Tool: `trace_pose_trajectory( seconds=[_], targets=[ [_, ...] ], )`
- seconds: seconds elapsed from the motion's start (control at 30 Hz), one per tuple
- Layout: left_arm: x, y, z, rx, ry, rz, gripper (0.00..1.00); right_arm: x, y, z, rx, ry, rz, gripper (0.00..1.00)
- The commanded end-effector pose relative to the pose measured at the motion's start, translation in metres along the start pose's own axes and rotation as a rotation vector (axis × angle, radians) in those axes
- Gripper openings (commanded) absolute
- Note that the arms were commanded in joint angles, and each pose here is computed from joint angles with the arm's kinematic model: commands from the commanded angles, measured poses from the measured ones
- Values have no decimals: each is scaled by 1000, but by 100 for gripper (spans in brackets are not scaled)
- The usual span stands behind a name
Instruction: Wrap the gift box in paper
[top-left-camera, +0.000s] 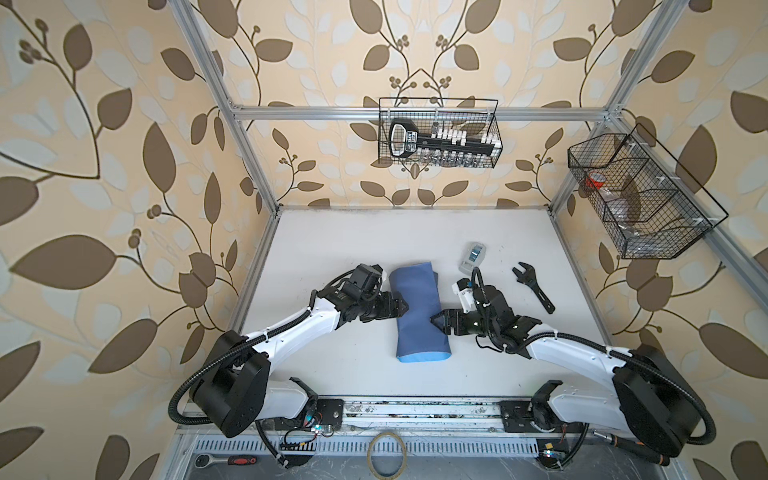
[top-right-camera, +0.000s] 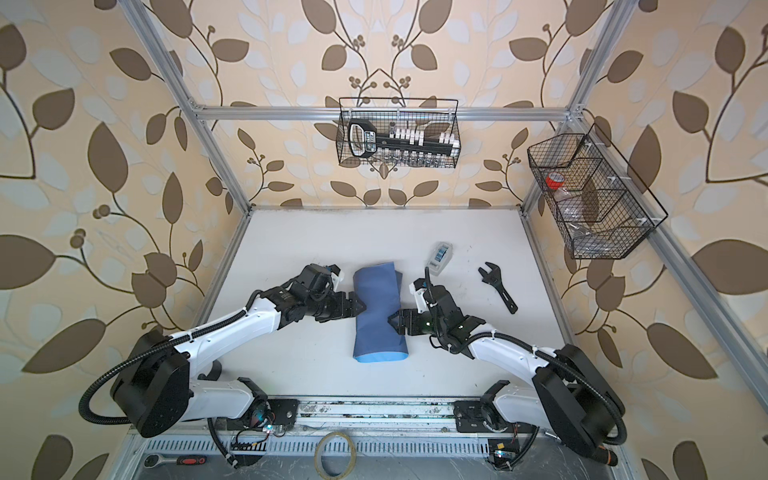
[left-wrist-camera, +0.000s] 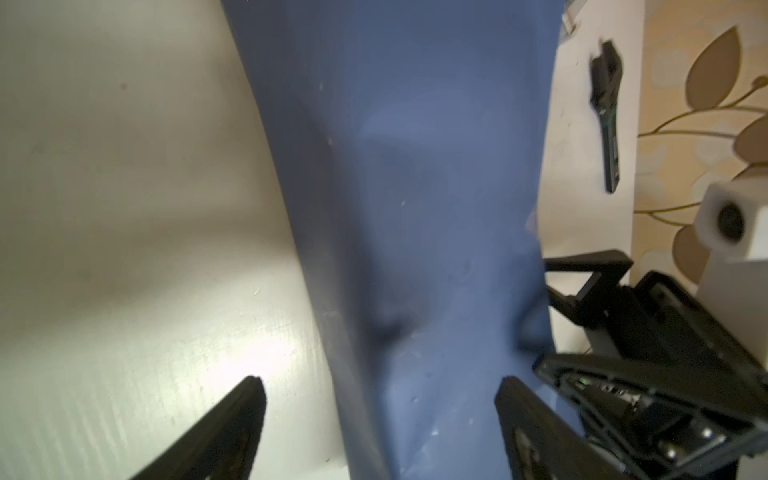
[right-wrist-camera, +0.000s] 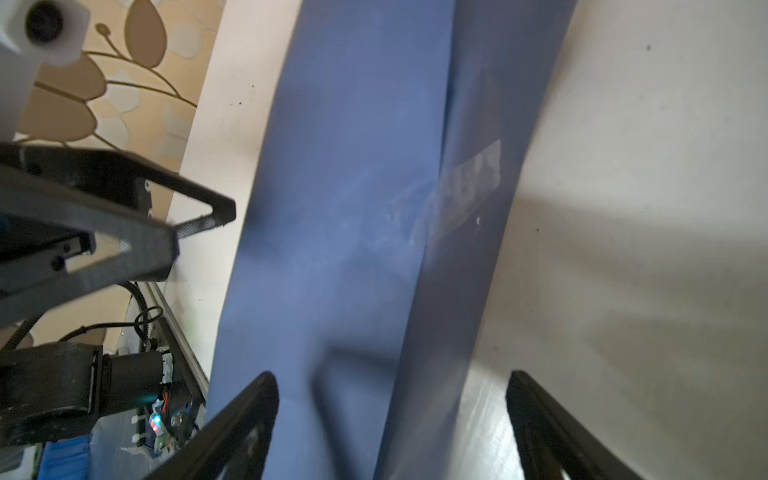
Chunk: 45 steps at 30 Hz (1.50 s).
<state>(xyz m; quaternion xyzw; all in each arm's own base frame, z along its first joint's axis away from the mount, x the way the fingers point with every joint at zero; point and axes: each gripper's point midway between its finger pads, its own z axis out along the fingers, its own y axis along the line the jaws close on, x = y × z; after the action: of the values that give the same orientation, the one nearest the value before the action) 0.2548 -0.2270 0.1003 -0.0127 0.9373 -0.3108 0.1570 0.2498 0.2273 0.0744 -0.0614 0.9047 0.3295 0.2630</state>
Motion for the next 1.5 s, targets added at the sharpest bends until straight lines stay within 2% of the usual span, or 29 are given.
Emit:
trace_pose_trajectory(
  seconds=[0.0, 0.17, 0.3, 0.43, 0.53, 0.6, 0.63, 0.73, 0.83, 0.93, 1.03, 1.13, 1.3, 1.47],
  targets=[
    [7, -6, 7, 73, 46, -59, 77, -9, 8, 7, -34, -17, 5, 81],
    [-7, -28, 16, 144, 69, -51, 65, -11, 9, 16, -50, -21, 37, 70],
    [-20, -27, 32, 120, 85, -62, 61, -21, 9, 22, -46, -38, 47, 66],
    [-41, -23, 38, 96, 62, -79, 62, -41, 11, 30, -46, -59, 56, 64],
    [-59, -19, 36, 61, 31, -72, 68, -60, 11, 36, -43, -64, 46, 65],
    [-65, -17, 30, 43, 9, -59, 73, -67, 10, 33, -41, -65, 36, 68],
    [-66, -16, 25, 36, -5, -50, 76, -70, 10, 30, -31, -66, 20, 73],
    [-56, -12, 5, 26, -40, -12, 86, -62, -1, 13, 51, -61, -46, 87],
    [-25, -5, -8, 51, -37, 33, 91, -33, -4, 0, 73, -34, -85, 92],
    [7, 3, -6, 66, 0, 64, 91, -5, 6, -2, 69, -8, -133, 94],
    [25, 2, 0, 76, 7, 106, 90, 8, 8, 0, 93, -7, -168, 92],
    [32, 3, 9, 51, 10, 139, 85, 12, 3, 7, 111, 8, -173, 86],
    [33, 5, 25, 12, 32, 162, 76, 15, -6, 14, 149, 25, -192, 78],
    [32, 14, 35, -51, 13, 178, 73, 18, -15, 16, 183, 26, -210, 70]
  ],
)
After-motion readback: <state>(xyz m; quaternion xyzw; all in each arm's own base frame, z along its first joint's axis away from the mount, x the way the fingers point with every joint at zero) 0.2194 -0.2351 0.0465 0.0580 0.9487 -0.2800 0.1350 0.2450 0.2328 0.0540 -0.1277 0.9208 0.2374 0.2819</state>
